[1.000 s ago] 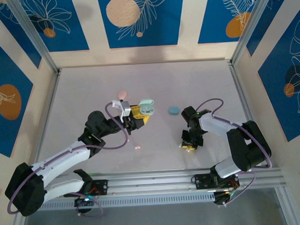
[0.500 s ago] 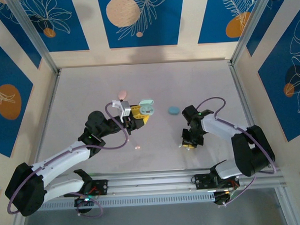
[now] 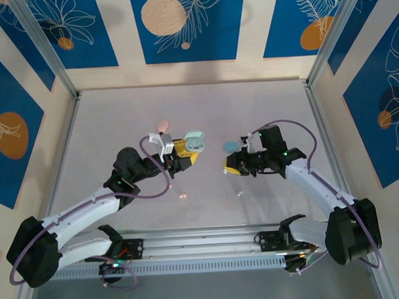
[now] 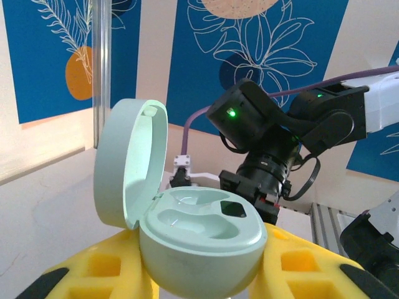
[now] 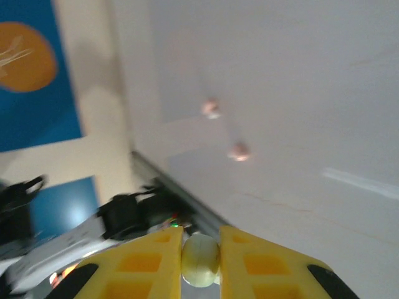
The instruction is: Insert the wireless bluetooth earbuds into the charging case
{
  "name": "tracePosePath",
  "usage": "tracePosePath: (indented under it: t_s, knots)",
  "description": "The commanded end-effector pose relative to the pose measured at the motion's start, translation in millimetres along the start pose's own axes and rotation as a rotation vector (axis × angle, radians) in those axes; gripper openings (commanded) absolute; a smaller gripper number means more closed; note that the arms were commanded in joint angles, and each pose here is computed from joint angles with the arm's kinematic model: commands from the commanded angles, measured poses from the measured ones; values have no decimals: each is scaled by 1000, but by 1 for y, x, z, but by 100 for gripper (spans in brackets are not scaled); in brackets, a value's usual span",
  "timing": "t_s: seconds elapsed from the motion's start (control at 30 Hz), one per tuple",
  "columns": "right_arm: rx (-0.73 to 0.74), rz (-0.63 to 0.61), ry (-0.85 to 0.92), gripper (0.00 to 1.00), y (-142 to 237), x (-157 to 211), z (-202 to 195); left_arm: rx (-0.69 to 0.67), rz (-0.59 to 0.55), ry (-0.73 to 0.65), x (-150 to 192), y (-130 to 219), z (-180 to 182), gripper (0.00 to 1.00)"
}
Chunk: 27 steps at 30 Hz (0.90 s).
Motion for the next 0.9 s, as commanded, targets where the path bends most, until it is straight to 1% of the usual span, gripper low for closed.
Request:
tracePosePath:
  t_s: [0.0,0.17,0.3,0.6,0.77,0.87]
  knots:
    - [-263,148,83,22,7,3,55,-6,-22,-43,-8,3,-4,33]
    - [-371,216,121,22,12,-3,80,-16,-12,-57,-6,4,-3,33]
    - [-416,254,130,22,14,-7,90,-20,-8,-63,-6,4,-2,33]
    - [-408,243,111,22,14,-12,95,-16,7,-69,-2,3,-2,33]
    - [-383,219,68,23,12,-16,93,-16,14,-70,-1,3,-2,33]
    - [-363,203,13,23,11,-20,90,-17,22,-74,0,3,-2,33]
Point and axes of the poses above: each hand's point on the last joint's axis, 136 mm out from that joint toward the fingers, its own y axis back along the fingers, its own z axis along the line the jaws close on, x = y × z, the point moved 2 cm from there along y, back along the fingers, and after that the axes turned 1 degree about y, right-handed, at the moved point
